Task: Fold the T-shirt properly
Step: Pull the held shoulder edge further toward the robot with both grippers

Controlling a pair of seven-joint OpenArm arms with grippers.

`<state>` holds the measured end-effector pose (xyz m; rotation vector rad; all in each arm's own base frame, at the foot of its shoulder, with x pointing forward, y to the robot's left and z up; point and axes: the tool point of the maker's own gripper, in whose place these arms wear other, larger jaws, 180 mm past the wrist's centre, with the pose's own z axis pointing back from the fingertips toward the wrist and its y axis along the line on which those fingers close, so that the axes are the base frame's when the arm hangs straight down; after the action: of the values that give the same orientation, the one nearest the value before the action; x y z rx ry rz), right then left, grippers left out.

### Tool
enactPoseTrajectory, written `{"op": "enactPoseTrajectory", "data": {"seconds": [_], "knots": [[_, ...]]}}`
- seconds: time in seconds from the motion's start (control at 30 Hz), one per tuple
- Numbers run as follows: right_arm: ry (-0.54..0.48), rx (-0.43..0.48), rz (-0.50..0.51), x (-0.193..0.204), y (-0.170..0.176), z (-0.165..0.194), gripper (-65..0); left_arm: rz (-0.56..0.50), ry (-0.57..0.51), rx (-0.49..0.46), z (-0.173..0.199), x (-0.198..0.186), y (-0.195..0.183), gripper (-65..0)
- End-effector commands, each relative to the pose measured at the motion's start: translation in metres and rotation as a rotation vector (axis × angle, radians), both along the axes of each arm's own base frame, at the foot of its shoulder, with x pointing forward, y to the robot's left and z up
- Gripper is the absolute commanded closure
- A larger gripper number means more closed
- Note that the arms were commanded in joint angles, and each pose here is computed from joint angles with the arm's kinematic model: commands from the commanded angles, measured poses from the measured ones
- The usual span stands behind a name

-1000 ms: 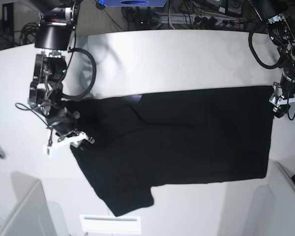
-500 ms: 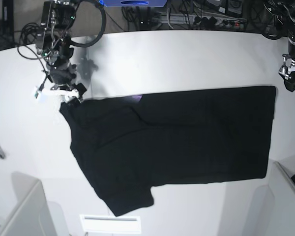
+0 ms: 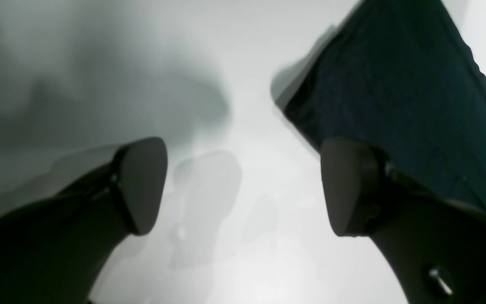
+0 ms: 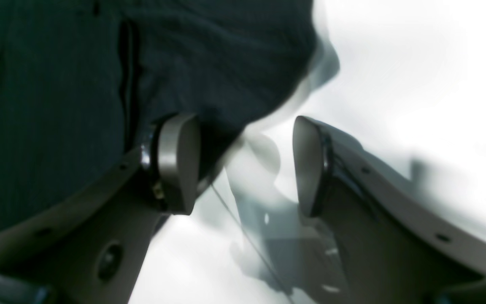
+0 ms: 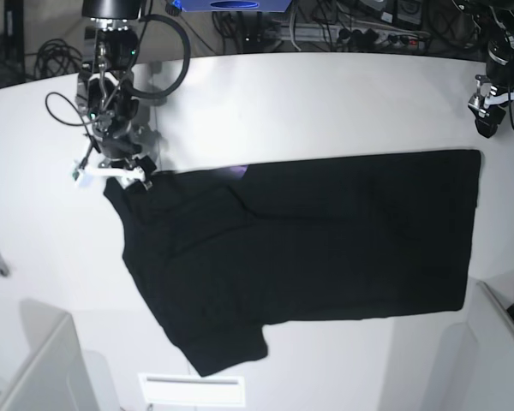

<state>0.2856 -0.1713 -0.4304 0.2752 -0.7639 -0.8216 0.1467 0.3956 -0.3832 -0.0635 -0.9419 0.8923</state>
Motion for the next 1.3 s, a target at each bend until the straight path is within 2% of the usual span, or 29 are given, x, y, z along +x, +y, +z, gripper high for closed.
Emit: {"op": "enactPoseTrajectory", "data": {"seconds": [0.0,0.23,0.4,0.5,0.63,0.8,0.87,0.9,0.97,1.17,1.23,1.27], "knots": [[-0.015,-0.004,0.007,0.007,-0.001,0.004,-33.5,-0.004,-0.049,0.039,0.016,0.009,0.008,-54.8],[0.011,0.0,-0.051,0.011,-0.019,-0.007,-33.0,0.008,-0.075,0.017,0.013,0.021,0.008,-54.8],[0.016,0.005,-0.046,0.01,-0.017,-0.008,-32.7,-0.033,-0.038,0.074,0.011,0.042,0.004,-54.8],[0.021,0.006,-0.041,0.008,-0.016,-0.009,-32.7,-0.04,-0.05,0.09,0.015,0.057,0.004,-54.8],[0.021,0.006,-0.041,0.008,-0.016,-0.009,-32.7,-0.027,-0.083,0.058,0.014,0.074,0.004,-54.8],[0.021,0.006,-0.041,0.008,-0.016,-0.009,-32.6,-0.026,-0.058,-0.028,-0.014,0.085,-0.006,-54.6],[0.021,0.004,-0.039,0.008,-0.016,-0.009,-30.6,-0.022,-0.054,-0.051,-0.021,0.087,-0.008,-53.8],[0.021,0.004,-0.039,0.008,-0.016,-0.009,-28.4,-0.019,-0.051,-0.063,-0.025,0.088,-0.009,-51.5],[0.017,0.004,-0.037,0.009,-0.015,-0.009,-23.0,-0.017,-0.041,-0.084,-0.032,0.088,-0.012,-41.3],[-0.025,0.011,0.033,0.015,-0.007,-0.008,-7.8,-0.009,-0.02,-0.108,-0.044,0.087,-0.013,-2.3],[-0.012,0.018,0.047,0.013,-0.005,-0.016,0.0,-0.032,0.023,-0.07,-0.045,0.087,-0.009,0.0],[-0.006,0.019,0.044,0.011,-0.005,-0.018,0.0,-0.054,0.043,-0.051,-0.046,0.09,-0.011,0.0]]}}
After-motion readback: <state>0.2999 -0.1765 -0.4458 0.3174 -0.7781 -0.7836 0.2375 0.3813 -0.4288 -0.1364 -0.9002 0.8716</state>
